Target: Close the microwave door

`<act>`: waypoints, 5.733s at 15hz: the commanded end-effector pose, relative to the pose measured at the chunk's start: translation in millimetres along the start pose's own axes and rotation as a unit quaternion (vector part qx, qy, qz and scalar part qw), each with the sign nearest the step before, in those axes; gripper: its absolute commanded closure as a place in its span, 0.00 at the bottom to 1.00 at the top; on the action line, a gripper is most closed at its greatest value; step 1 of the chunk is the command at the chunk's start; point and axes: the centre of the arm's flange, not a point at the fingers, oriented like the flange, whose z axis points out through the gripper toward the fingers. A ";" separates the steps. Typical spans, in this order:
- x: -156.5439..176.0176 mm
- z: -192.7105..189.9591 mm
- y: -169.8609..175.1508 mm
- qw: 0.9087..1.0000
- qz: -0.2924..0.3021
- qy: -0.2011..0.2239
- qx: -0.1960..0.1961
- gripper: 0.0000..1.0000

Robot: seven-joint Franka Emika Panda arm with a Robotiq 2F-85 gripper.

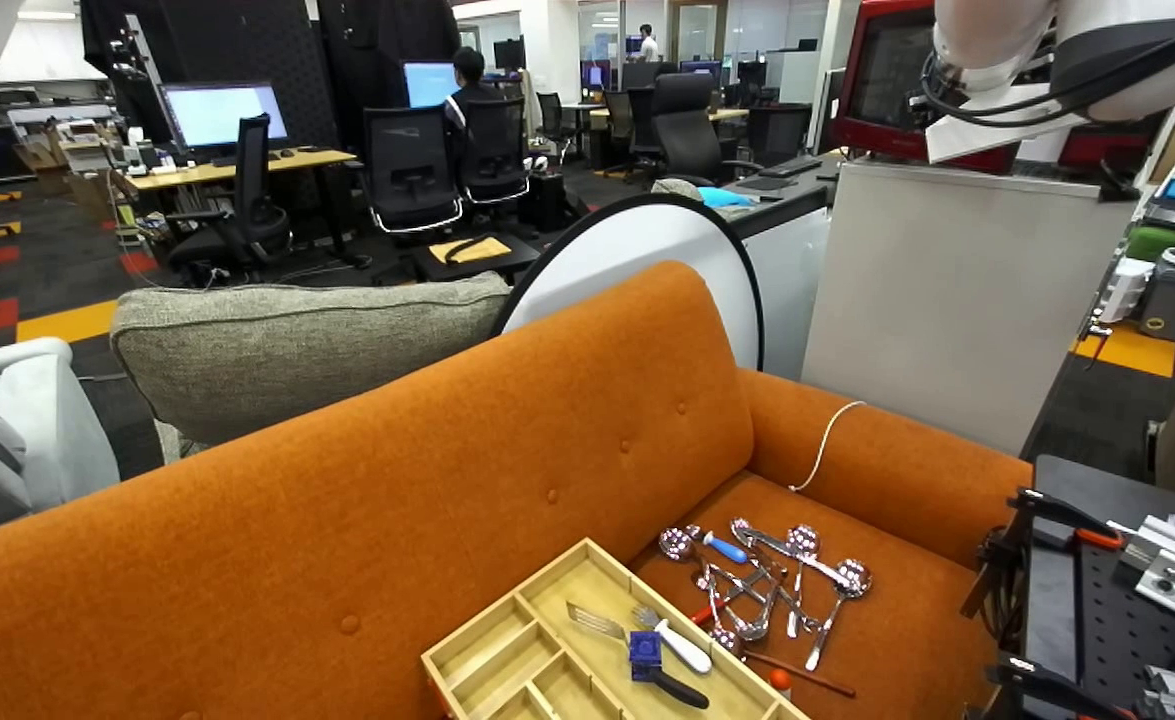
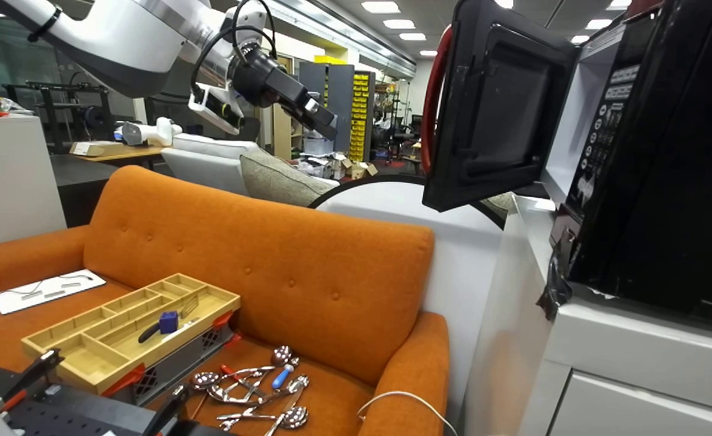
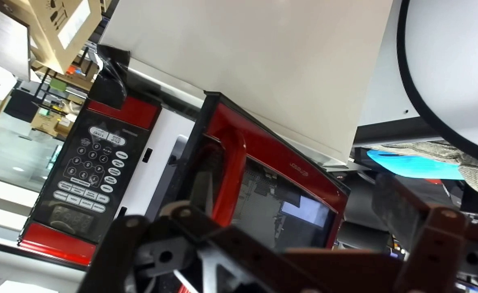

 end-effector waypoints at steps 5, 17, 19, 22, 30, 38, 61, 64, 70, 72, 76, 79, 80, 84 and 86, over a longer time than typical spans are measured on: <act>-5.1 5.8 -0.7 0.991 0.070 0.011 -0.109 0.00; 9.0 56.2 -33.1 0.959 0.162 0.100 -0.212 0.00; 14.4 69.4 -33.6 0.957 0.166 0.093 -0.221 0.00; 23.9 69.6 -32.0 0.953 0.170 0.091 -0.233 0.00; 47.0 86.8 -37.6 0.941 0.184 0.091 -0.269 0.00; 54.9 141.4 -39.0 0.930 0.173 0.067 -0.317 0.00; 78.9 171.5 -55.5 0.915 0.223 0.041 -0.335 0.55; 82.1 171.0 -57.0 0.914 0.229 0.037 -0.334 0.76; 85.1 171.3 -44.6 0.908 0.247 0.034 -0.337 0.92; 85.2 174.0 -35.7 0.904 0.250 0.034 -0.344 0.92; 88.4 190.1 -10.2 0.895 0.258 0.035 -0.362 0.92; 93.7 204.0 11.5 0.889 0.268 0.031 -0.370 0.92; 95.6 207.8 18.7 0.887 0.271 0.028 -0.373 0.92; 99.3 221.1 38.1 0.877 0.283 0.022 -0.387 0.92; 100.8 227.4 47.1 0.871 0.290 0.020 -0.396 0.92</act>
